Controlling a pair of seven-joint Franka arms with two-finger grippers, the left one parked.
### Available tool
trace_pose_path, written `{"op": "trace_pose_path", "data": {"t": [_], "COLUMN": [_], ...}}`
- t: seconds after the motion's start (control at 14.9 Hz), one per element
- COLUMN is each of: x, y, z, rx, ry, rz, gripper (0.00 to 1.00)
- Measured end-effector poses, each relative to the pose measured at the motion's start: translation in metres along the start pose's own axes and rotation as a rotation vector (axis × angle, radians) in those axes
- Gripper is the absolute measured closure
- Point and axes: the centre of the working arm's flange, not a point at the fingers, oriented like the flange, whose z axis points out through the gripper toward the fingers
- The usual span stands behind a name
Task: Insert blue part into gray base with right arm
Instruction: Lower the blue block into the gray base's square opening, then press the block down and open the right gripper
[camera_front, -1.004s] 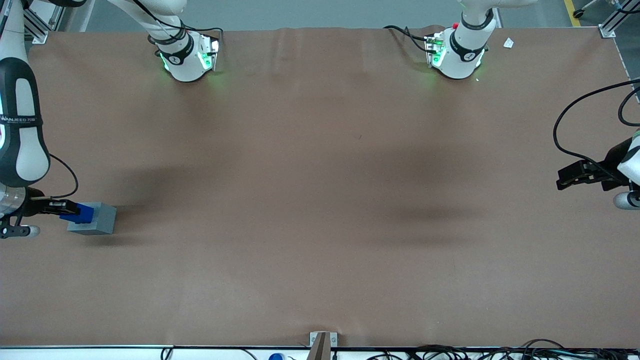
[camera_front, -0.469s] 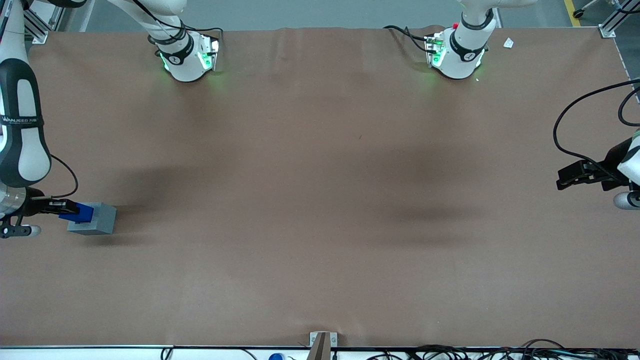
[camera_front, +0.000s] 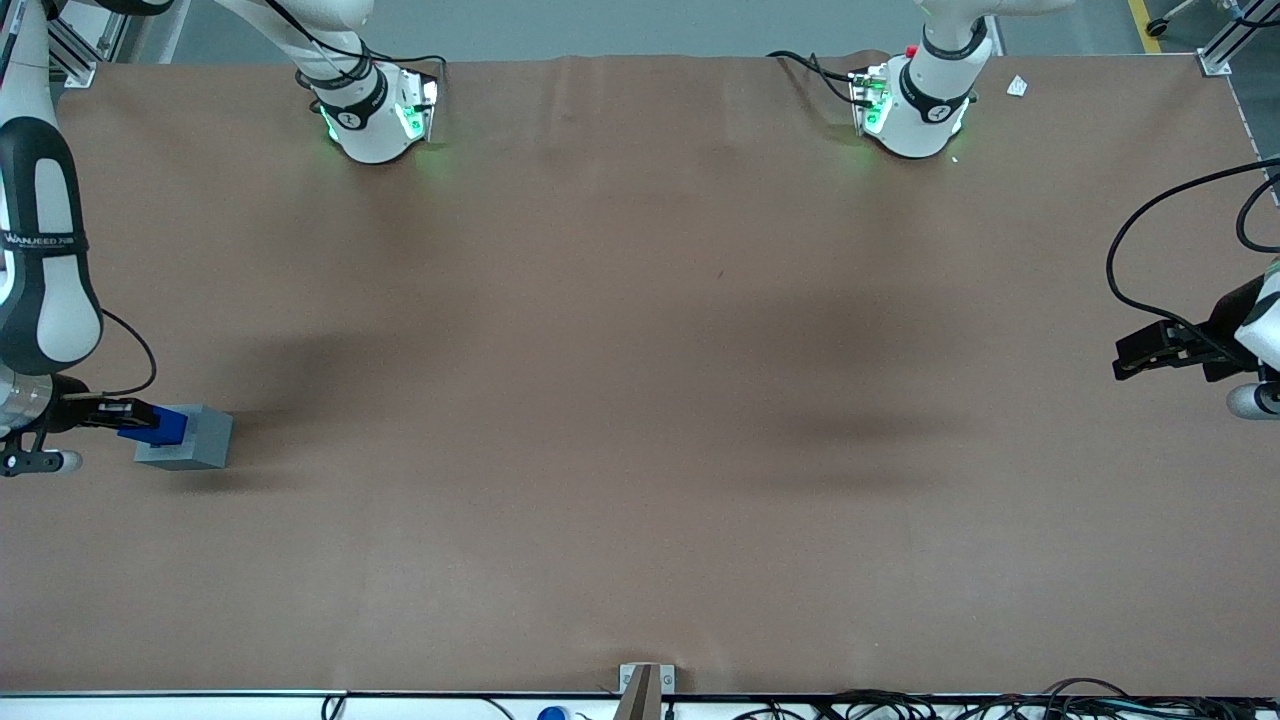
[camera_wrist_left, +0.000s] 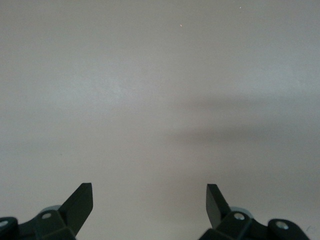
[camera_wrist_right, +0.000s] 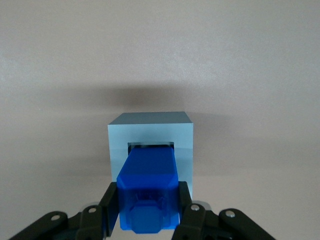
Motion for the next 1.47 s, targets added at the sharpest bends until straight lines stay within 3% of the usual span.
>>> {"op": "trace_pose_path", "data": {"t": [1.47], "x": [0.014], "y": [0.002], "z": [0.002], "rx": [0.008], "ry": [-0.083], "rz": [-0.014], "gripper": [0.50]}}
